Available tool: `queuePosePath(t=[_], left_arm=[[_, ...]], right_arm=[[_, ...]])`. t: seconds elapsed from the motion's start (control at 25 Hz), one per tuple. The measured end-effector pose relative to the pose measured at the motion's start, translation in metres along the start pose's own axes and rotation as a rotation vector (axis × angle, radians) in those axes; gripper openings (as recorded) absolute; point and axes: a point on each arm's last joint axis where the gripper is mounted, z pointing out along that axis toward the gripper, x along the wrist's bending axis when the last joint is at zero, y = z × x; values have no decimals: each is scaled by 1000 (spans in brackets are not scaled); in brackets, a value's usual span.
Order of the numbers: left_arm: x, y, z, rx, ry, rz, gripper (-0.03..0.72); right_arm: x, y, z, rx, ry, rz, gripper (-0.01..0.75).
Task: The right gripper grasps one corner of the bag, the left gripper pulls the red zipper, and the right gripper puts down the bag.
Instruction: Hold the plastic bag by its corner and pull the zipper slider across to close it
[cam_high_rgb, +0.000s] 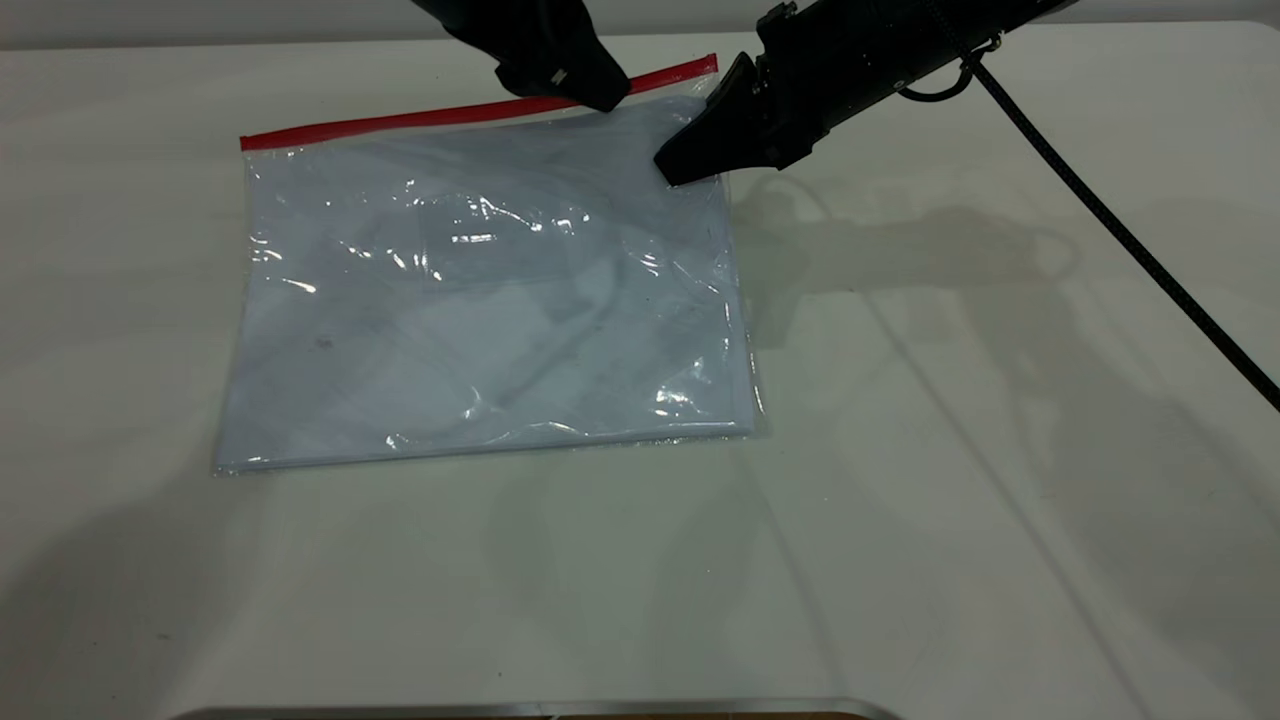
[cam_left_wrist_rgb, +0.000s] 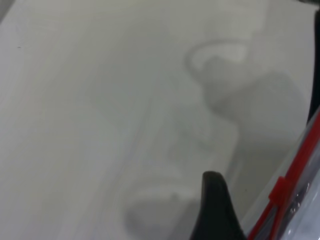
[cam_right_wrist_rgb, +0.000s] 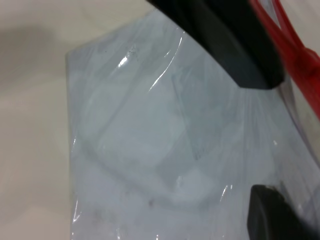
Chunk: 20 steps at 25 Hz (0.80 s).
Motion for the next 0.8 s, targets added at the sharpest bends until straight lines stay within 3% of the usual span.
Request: queuePosePath(t=[0.48, 0.8], left_arm=[[7, 5, 9, -31, -2, -42, 580], [7, 9, 19, -28, -97, -59, 580]], right_arm=[[0, 0, 0, 2, -4, 0, 33], [0, 0, 0, 3, -5, 0, 33]])
